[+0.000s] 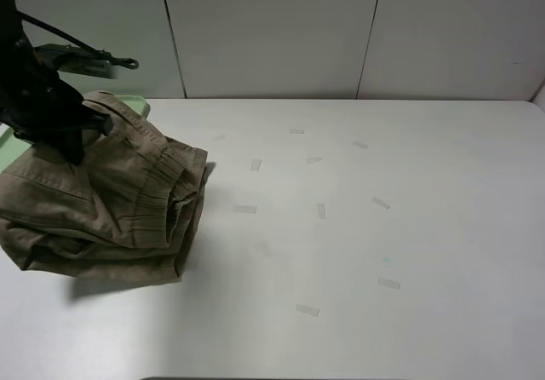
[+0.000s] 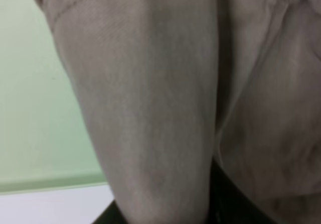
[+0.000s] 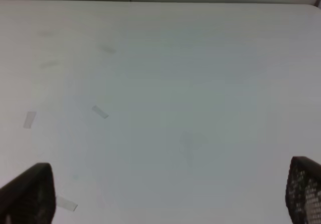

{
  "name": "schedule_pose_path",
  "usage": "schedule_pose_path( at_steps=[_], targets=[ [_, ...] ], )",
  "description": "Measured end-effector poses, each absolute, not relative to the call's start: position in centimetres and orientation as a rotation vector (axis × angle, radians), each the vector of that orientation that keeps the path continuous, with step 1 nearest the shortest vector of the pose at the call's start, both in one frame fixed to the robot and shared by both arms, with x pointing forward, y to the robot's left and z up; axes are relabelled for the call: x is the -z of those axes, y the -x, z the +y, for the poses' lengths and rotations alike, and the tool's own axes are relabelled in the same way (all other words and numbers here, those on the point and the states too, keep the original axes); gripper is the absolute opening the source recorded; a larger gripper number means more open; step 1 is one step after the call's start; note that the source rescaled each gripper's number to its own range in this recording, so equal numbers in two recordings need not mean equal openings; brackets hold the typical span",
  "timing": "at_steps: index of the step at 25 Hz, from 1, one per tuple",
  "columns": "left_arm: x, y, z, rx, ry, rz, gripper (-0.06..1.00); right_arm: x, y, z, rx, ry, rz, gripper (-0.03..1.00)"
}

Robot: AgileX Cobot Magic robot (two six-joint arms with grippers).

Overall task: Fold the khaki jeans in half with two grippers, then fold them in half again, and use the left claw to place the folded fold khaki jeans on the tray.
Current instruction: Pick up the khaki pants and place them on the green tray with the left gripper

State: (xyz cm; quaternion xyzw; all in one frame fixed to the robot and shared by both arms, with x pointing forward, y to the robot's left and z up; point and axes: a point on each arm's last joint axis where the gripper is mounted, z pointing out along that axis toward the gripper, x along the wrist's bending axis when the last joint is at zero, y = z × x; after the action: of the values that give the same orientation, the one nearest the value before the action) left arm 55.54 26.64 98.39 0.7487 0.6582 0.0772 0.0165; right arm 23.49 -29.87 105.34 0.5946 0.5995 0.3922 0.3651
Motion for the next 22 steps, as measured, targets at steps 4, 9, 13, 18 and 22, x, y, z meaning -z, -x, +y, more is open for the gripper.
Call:
schedule_pose_path(
  at_steps=[4, 9, 13, 18, 22],
  targets=[
    [-98.4, -55.7, 28.4, -0.251, -2.324, 2.052, 0.17, -105.3, -23.5, -29.9, -1.008, -1.529, 1.542, 1.0],
    [-98.5, -56.2, 30.5, -0.296, -2.303, 2.042, 0.17, -105.3, -23.5, -29.9, -1.008, -1.529, 1.542, 1.0],
    [-98.6, -56.6, 32.2, -0.363, -2.262, 2.029, 0.17, -105.3, -23.5, -29.9, -1.008, -1.529, 1.542, 1.0],
    [-97.7, -57.9, 33.9, -0.443, -2.187, 2.03, 0.17, -105.3, -23.5, -29.9, -1.008, -1.529, 1.542, 1.0],
    [-96.1, -59.2, 35.2, -0.443, -2.174, 2.051, 0.17, -105.3, -23.5, -29.9, -1.008, -1.529, 1.542, 1.0]
  ],
)
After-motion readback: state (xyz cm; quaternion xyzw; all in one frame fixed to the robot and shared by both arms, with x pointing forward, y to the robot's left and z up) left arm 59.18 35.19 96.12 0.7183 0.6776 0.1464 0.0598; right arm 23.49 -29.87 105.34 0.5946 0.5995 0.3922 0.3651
